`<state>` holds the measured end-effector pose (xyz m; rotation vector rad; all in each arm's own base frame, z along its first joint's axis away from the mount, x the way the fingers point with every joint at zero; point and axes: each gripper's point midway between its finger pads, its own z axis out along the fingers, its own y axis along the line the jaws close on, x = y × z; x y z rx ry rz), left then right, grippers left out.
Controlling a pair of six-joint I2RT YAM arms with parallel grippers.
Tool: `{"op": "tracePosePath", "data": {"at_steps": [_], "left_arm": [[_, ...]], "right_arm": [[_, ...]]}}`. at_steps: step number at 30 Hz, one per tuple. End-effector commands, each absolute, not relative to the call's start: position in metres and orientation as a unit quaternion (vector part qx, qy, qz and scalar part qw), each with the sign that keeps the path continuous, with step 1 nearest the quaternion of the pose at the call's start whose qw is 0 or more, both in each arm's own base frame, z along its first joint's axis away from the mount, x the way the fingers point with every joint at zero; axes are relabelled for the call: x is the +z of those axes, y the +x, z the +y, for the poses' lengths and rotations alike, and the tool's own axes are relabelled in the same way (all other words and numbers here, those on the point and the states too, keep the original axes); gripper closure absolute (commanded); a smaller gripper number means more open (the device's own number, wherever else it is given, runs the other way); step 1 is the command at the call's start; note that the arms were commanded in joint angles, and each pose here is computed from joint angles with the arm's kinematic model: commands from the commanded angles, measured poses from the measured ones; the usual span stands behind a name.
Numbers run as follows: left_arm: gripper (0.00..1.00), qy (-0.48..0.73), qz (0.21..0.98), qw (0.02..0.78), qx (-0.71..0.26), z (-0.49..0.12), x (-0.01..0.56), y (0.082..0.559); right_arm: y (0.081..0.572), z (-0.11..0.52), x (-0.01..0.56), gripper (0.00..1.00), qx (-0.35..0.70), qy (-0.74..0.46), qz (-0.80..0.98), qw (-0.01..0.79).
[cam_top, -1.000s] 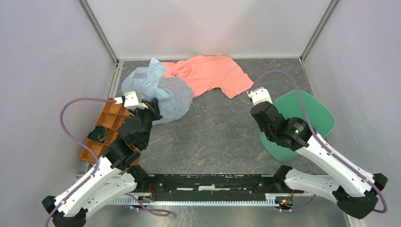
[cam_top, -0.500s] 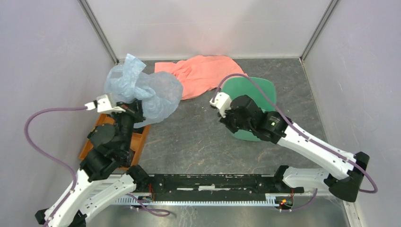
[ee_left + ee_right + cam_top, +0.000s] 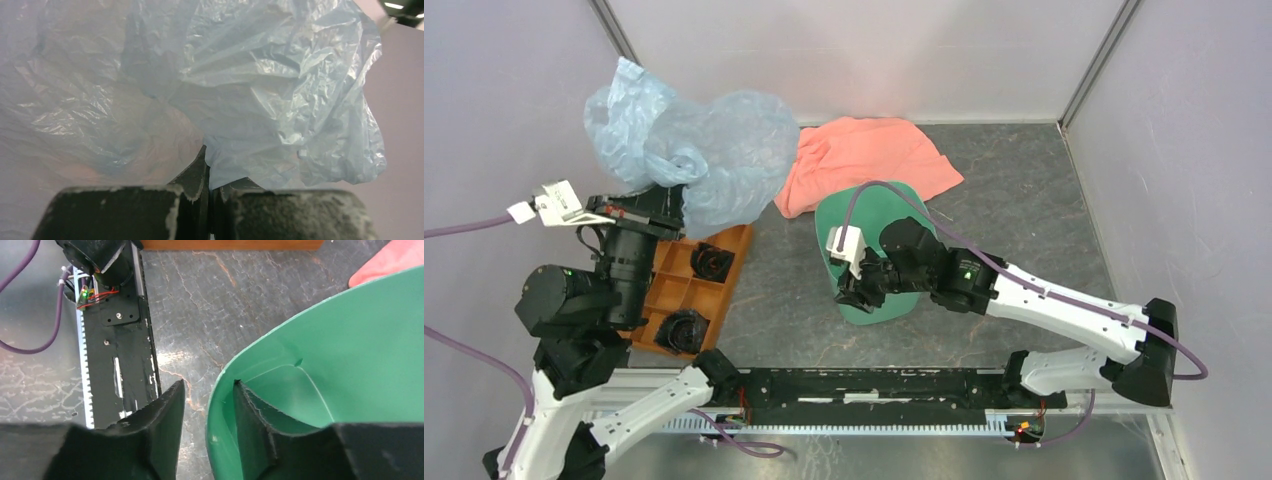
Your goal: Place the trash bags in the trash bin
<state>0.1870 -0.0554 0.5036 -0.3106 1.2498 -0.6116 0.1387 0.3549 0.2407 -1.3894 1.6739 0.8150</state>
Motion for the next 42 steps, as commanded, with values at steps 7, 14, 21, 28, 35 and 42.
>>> {"op": "tracePosePath", "data": {"at_steps": [7,14,21,28,35,42], "left_arm": [[0.98,0.062,0.527,0.711,-0.461,-0.173,0.568,0.172],[0.98,0.074,0.506,0.601,-0.614,-0.245,0.584,0.177],[0.98,0.025,0.511,0.510,-0.692,-0.280,0.567,0.196],[0.98,-0.123,0.627,0.515,-0.572,-0.243,0.482,0.234],[0.98,-0.158,0.679,0.512,-0.502,-0.209,0.413,0.225],[0.98,-0.126,0.701,0.513,-0.479,-0.203,0.384,0.214]], "right_arm": [[0.178,0.317,0.343,0.16,0.279,-0.414,0.648,0.576],[0.202,0.215,0.363,0.09,0.177,-0.264,0.645,0.695],[0.205,0.164,0.361,0.09,0.150,-0.161,0.660,0.719],[0.209,0.147,0.374,0.10,0.118,-0.144,0.651,0.736],[0.215,0.140,0.387,0.10,0.075,-0.145,0.644,0.747],[0.210,0.137,0.421,0.09,0.105,-0.127,0.614,0.772]]}}
